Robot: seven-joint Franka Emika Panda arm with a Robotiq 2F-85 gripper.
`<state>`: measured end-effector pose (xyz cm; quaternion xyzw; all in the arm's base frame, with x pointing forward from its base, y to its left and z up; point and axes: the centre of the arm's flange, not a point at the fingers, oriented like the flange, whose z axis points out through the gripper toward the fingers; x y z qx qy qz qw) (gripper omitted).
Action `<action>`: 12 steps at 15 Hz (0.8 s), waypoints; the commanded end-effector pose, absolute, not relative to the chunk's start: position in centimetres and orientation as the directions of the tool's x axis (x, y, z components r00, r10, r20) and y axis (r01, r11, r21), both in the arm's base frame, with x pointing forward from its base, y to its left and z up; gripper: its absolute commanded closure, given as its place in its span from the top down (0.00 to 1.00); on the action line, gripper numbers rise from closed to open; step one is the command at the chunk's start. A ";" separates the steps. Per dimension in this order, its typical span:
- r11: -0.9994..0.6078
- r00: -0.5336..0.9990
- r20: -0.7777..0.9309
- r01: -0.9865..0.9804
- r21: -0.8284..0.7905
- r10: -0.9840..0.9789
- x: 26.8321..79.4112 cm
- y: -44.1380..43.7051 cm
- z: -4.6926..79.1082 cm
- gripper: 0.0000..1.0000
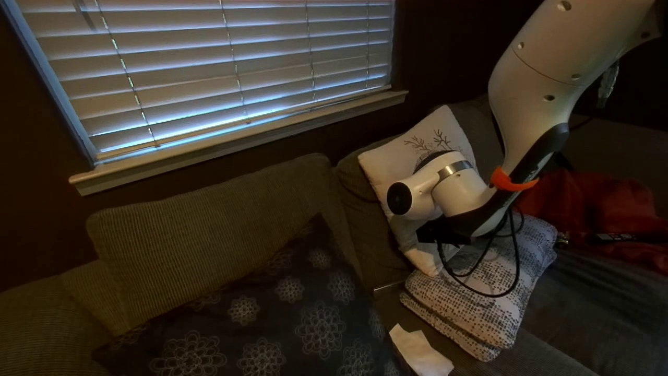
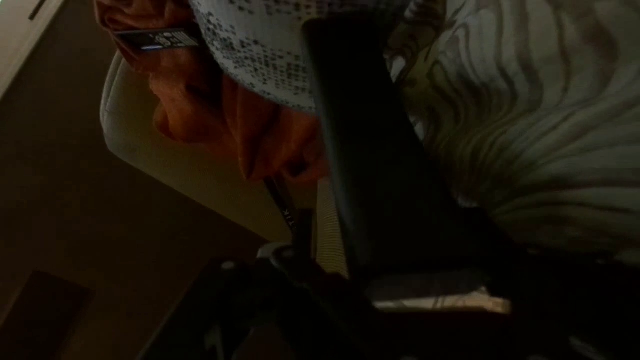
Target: Move the remote forward
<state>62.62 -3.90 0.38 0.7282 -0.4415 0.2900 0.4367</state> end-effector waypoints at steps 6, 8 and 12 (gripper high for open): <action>-0.313 0.435 0.767 -0.896 0.315 -0.472 61.5 -4.5 1.6 1.00; -0.318 0.432 0.762 -0.897 0.307 -0.483 61.3 -4.6 1.9 1.00; -0.355 0.445 0.730 -0.889 0.289 -0.519 59.8 -4.9 3.5 1.00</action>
